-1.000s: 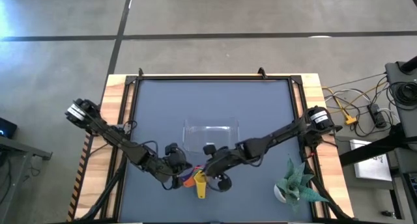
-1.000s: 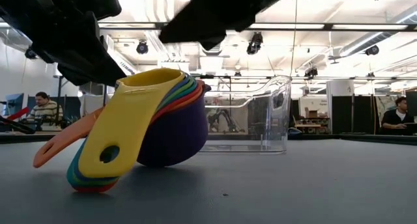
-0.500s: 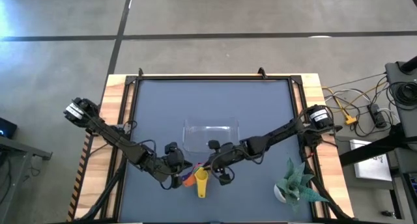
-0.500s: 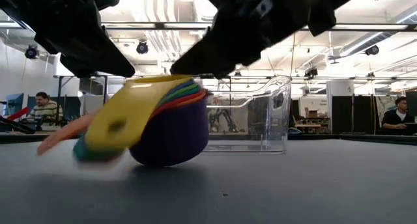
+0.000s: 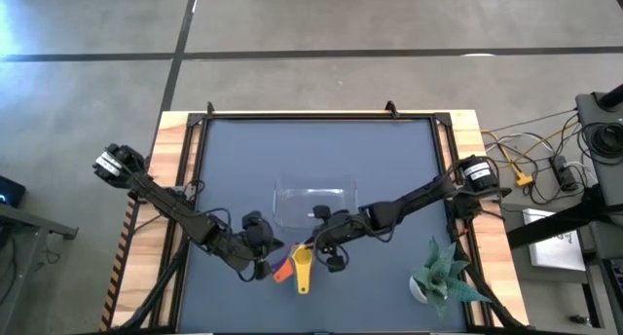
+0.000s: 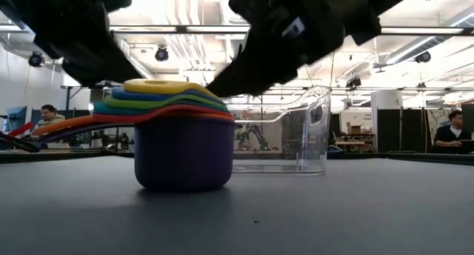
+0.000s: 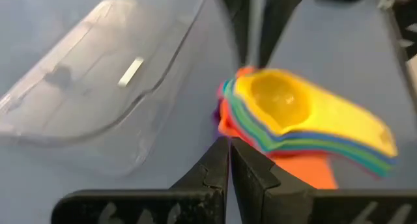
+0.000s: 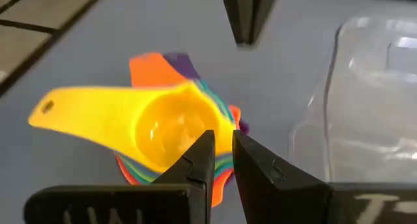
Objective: Nest measuring cups in basket
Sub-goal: Adjust the nested measuring cups
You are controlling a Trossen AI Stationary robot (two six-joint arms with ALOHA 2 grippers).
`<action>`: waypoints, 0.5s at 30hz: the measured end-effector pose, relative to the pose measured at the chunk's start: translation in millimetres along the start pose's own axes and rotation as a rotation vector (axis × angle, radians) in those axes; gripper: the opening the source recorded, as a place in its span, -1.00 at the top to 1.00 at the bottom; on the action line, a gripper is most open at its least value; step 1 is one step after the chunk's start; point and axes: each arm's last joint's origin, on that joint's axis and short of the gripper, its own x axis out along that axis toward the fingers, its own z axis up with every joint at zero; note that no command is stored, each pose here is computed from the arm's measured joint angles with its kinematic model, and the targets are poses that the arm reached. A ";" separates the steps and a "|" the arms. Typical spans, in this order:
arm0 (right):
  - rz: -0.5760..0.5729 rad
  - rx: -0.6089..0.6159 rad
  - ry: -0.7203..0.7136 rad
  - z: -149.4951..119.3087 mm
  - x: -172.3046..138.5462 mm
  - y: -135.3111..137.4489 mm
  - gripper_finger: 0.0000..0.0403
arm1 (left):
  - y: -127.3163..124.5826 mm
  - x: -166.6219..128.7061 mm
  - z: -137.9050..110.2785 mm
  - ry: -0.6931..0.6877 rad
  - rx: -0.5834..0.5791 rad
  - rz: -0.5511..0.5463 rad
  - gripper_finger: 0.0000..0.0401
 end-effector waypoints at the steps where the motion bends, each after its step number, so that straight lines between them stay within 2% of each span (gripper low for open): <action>1: 0.003 -0.010 -0.011 3.7 -3.4 1.9 0.79 | 1.0 -0.1 -1.9 0.015 -0.009 0.012 1.00; 5: 0.043 -0.134 -0.053 17.1 -16.8 18.0 0.79 | 2.4 0.6 -5.4 0.039 -0.040 0.030 1.00; 9: 0.160 -0.274 -0.053 16.5 -19.5 41.4 0.79 | 1.3 3.4 -7.8 0.057 -0.057 0.018 1.00; 12: 0.182 -0.307 0.007 17.0 -18.2 54.5 0.84 | 1.0 5.3 -8.9 0.062 -0.071 0.015 1.00; 15: 0.148 -0.334 0.114 15.2 -14.2 62.4 0.93 | -0.5 5.3 -8.0 0.064 -0.102 -0.007 1.00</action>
